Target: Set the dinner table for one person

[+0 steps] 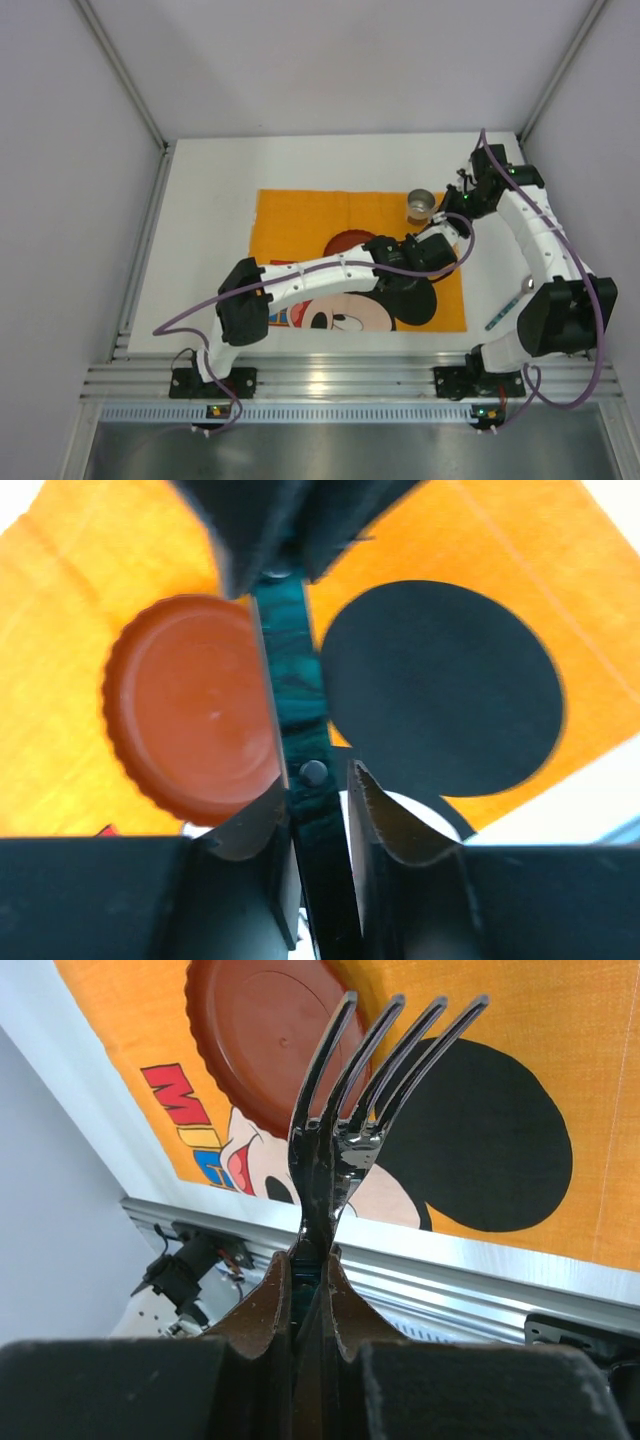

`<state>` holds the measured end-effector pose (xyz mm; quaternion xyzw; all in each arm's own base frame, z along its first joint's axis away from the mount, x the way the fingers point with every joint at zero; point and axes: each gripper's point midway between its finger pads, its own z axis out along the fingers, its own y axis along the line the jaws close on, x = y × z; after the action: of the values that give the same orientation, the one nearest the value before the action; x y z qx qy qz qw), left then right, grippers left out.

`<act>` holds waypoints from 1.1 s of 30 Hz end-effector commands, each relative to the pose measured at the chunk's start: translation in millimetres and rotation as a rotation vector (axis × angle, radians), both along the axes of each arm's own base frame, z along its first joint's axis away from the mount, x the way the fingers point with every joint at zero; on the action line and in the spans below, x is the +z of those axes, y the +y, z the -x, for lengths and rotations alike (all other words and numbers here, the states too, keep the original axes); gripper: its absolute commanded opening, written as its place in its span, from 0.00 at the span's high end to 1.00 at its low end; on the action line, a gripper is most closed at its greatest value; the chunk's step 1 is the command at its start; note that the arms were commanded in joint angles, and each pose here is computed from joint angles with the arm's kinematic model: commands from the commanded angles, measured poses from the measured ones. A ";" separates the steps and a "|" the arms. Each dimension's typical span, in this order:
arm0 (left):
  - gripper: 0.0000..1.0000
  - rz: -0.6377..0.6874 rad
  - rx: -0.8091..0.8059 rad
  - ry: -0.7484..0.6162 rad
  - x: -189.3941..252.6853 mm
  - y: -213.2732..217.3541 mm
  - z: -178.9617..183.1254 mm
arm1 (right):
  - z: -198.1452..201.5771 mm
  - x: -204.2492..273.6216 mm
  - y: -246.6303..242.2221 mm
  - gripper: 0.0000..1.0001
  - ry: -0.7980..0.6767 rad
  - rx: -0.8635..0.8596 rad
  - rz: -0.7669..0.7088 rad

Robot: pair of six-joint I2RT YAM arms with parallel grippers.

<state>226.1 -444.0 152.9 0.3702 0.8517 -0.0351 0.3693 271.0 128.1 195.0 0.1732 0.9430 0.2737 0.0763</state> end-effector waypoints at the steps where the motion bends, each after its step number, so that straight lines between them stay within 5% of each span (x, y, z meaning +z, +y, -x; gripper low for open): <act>1: 0.76 0.046 0.042 -0.131 38.7 -9.9 -24.0 | 15.0 3.4 9.6 1.00 0.036 0.074 -0.032; 6: 0.75 -0.052 0.025 -0.210 34.1 -13.1 -22.9 | 15.4 -2.8 13.3 1.00 0.061 0.095 -0.037; 11: 0.93 -0.060 0.013 -0.195 26.6 -16.9 -18.8 | 14.2 -3.8 14.4 1.00 0.066 0.106 -0.041; 14: 1.00 -0.034 0.012 -0.186 32.3 -16.5 -17.0 | 11.2 -0.9 13.9 0.55 0.054 0.117 -0.036; 15: 1.00 -0.025 0.015 -0.177 33.0 -14.9 -18.6 | 6.9 3.9 14.3 0.28 0.034 0.123 -0.033; 18: 1.00 0.038 0.032 -0.100 36.7 -5.9 -21.3 | -3.1 18.6 8.5 0.01 -0.006 0.127 0.001; 25: 1.00 0.324 0.139 0.156 51.5 64.9 -35.9 | -27.4 67.3 -27.6 0.00 -0.104 0.069 0.089; 33: 1.00 0.595 0.366 0.402 3.3 193.6 -50.2 | -34.9 78.1 -70.0 0.00 -0.170 -0.093 0.108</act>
<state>285.3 -249.7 147.7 0.1107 0.9303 -0.1747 0.3028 333.6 66.9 276.5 0.1680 0.9317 0.2507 0.2022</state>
